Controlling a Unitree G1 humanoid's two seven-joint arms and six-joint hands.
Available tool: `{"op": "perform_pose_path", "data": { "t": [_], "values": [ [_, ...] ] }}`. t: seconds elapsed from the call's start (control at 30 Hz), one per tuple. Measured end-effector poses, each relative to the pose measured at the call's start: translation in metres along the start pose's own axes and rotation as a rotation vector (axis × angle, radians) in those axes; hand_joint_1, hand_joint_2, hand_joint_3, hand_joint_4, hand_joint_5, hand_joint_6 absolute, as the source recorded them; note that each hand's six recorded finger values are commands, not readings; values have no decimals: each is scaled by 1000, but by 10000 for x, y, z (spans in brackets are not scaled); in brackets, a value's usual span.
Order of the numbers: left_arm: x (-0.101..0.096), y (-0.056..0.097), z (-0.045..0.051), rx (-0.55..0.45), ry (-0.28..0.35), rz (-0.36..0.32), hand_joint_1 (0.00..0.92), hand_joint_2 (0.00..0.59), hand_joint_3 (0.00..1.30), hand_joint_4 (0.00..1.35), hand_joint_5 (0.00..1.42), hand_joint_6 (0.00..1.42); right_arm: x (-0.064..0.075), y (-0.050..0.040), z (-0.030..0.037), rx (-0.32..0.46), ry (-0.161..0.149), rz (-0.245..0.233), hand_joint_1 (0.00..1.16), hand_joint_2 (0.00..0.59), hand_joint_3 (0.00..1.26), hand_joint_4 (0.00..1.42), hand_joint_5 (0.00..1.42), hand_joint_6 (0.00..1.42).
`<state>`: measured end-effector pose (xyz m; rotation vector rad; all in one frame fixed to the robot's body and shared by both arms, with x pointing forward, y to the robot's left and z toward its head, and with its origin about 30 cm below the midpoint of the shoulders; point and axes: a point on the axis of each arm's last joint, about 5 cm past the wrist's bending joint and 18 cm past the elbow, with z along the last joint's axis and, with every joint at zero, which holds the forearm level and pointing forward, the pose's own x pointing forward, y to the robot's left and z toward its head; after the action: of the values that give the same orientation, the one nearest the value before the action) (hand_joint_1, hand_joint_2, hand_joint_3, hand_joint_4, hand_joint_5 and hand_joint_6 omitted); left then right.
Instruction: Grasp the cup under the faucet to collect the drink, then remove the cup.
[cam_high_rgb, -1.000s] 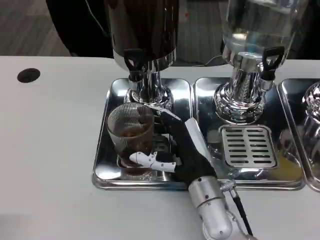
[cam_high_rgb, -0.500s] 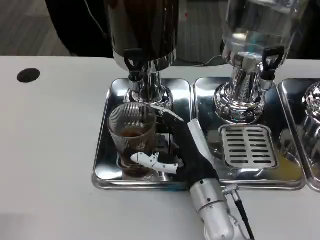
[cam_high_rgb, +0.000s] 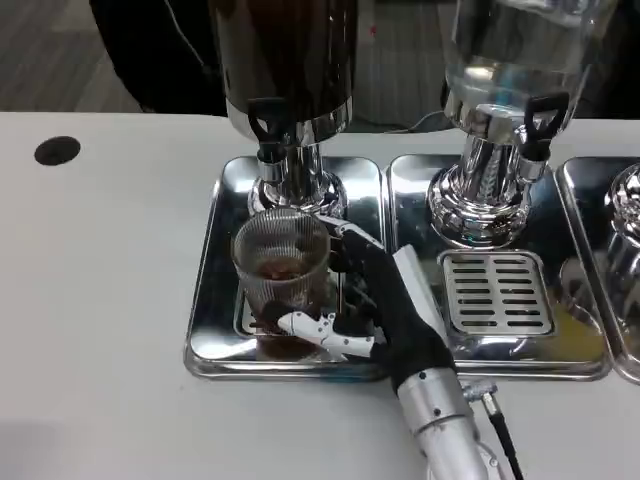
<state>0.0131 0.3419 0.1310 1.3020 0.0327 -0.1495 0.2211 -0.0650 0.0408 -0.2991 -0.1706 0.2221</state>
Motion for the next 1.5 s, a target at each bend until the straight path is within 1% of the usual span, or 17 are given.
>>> {"op": "perform_pose_path", "data": {
  "t": [0.23, 0.43, 0.6, 0.73, 0.83, 0.97, 1.07, 1.27, 1.37, 1.5],
  "values": [
    [10, 5, 7, 2, -6, 3, 0, 15, 0, 0, 0, 0, -67, -11, -20, 3, 2, -4, 869, 210, 370, 368, 382, 304],
    [14, 7, 8, 3, -7, 5, 0, 15, 0, 0, 0, 0, -128, -39, -31, -1, -5, -7, 868, 210, 371, 376, 395, 305],
    [21, 12, 14, 4, -12, 7, 0, 15, 0, 0, 0, 0, -187, -47, -38, -3, -9, -3, 867, 211, 377, 381, 396, 306],
    [24, 12, 14, 5, -12, 8, 0, 15, 0, 0, 0, 0, -270, -61, -71, -4, 5, -8, 867, 215, 379, 382, 396, 307],
    [33, 16, 17, 6, -13, 11, 0, 15, 0, 0, 0, 0, -305, -75, -68, -2, -3, -14, 867, 216, 379, 382, 396, 307],
    [49, 22, 20, 9, -15, 16, 0, 15, 0, 0, 0, 0, -377, -96, -93, -6, 7, -12, 867, 217, 380, 383, 396, 308],
    [59, 27, 25, 11, -18, 18, 0, 15, 0, 0, 0, 0, -415, -113, -103, -9, 8, -15, 867, 217, 380, 383, 396, 308],
    [60, 28, 25, 12, -15, 17, 0, 15, 0, 0, 0, 0, -499, -132, -102, -5, -1, -22, 867, 217, 380, 383, 396, 308],
    [62, 30, 28, 13, -17, 17, 0, 15, 0, 0, 0, 0, -526, -144, -86, -2, -14, -29, 867, 217, 380, 383, 396, 308],
    [68, 33, 34, 14, -21, 16, 0, 15, 0, 0, 0, 0, -583, -154, -91, -1, -10, -30, 867, 217, 380, 383, 396, 308]
  ]
}}
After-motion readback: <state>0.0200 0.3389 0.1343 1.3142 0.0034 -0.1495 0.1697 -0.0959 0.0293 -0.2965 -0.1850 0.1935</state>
